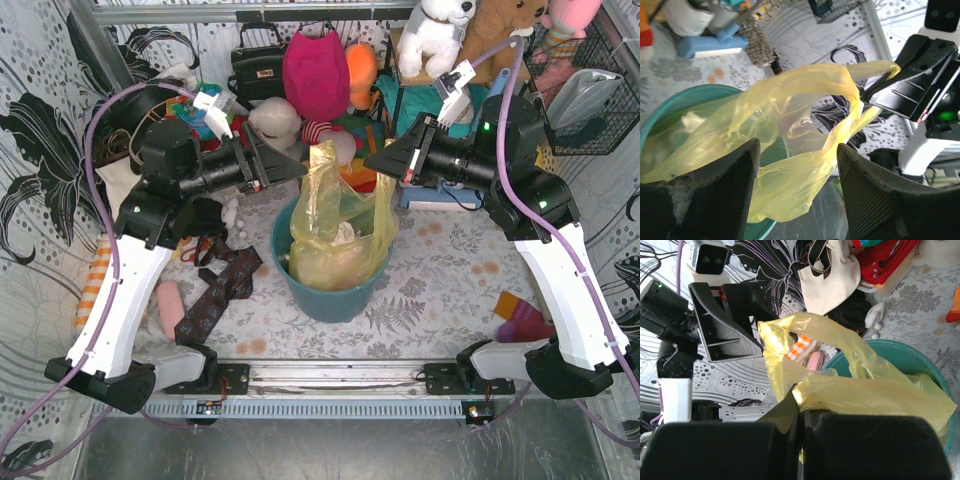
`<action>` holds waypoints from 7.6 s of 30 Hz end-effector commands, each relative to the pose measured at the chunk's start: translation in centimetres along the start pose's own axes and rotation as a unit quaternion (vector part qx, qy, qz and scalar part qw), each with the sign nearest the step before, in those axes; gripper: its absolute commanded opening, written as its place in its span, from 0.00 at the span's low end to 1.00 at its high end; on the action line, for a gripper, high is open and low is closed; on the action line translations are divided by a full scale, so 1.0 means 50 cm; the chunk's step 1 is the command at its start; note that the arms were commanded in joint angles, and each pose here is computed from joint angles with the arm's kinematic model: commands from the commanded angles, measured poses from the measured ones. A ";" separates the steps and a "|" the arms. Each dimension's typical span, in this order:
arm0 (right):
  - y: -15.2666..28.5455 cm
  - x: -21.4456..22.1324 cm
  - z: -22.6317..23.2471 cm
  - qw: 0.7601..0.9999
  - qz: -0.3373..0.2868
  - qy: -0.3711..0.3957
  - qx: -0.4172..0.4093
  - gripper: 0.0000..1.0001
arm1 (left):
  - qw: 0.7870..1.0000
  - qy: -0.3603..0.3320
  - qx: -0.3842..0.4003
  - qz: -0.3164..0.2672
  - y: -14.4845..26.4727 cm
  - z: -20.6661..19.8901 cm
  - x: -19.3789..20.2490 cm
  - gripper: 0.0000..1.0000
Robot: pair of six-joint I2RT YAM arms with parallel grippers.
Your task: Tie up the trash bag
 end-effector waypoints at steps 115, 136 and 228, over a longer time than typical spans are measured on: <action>-0.158 -0.147 0.032 0.991 -0.091 0.057 -0.085 0.00 | 0.979 -0.128 0.036 -0.157 0.063 -0.023 -0.160 0.02; -0.117 -0.091 0.064 0.982 -0.039 0.002 -0.183 0.00 | 0.954 -0.130 0.217 -0.158 0.137 -0.140 -0.134 0.02; -0.198 0.056 0.218 0.887 -0.068 0.375 -0.262 0.97 | 0.960 -0.180 0.091 -0.192 0.183 -0.142 -0.103 0.46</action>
Point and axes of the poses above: each gripper's point midway between its finger pads, its own y axis back along the fingers, its own z axis along the line the jaws close on, x = y × z, the point moved 5 cm from there along y, back along the fingers, and after that the axes turned 8 degrees about -y, right-handed, at the moved point
